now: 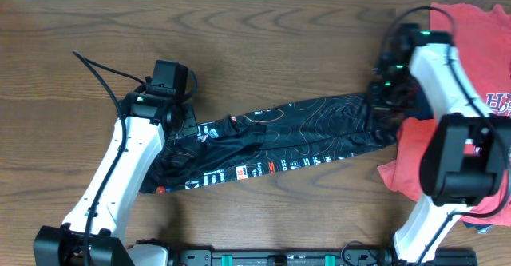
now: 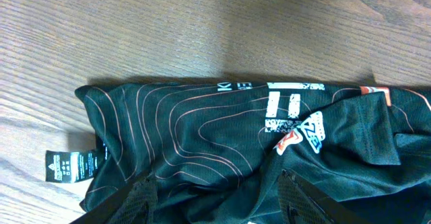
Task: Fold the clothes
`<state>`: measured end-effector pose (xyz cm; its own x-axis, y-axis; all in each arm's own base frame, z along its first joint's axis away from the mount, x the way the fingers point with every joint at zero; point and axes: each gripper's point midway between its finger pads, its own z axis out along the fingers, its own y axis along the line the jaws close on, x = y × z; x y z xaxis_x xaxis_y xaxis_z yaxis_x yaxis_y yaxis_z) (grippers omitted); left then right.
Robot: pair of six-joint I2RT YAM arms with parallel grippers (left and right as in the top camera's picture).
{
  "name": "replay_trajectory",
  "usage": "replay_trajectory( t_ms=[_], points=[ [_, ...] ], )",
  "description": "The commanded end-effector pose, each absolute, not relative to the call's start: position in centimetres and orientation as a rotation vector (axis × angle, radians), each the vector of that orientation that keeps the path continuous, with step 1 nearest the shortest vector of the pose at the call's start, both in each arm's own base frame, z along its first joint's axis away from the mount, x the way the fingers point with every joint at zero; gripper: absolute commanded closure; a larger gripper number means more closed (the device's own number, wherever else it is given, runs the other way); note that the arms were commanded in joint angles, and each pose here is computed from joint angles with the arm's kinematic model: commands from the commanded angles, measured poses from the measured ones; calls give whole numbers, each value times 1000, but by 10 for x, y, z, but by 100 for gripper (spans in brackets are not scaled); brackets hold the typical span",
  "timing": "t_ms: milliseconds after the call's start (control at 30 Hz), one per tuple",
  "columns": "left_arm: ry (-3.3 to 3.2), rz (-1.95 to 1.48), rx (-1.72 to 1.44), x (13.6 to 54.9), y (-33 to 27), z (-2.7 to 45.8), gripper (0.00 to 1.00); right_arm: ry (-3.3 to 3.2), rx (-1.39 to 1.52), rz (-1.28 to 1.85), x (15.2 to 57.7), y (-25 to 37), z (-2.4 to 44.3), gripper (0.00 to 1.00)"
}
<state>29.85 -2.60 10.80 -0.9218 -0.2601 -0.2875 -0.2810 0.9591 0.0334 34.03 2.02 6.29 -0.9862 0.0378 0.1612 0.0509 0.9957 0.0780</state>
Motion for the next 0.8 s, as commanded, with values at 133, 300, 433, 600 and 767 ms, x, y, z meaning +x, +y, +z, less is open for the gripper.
replay_trajectory(
  t_ms=[133,300,433,600,767],
  points=[
    [2815,132,-422,300,-21,111,41,-2963,205,-238,328,126,65,99],
    [2816,129,-422,300,-22,111,41,-2980,370,-241,315,185,64,99],
    [2817,129,-422,300,-22,111,41,-3015,482,-269,311,219,63,99],
    [2820,130,-422,299,-22,110,41,-3030,581,-293,307,242,63,99],
    [2819,130,-422,299,-22,111,41,-3037,632,-309,306,252,63,85]
  ],
)
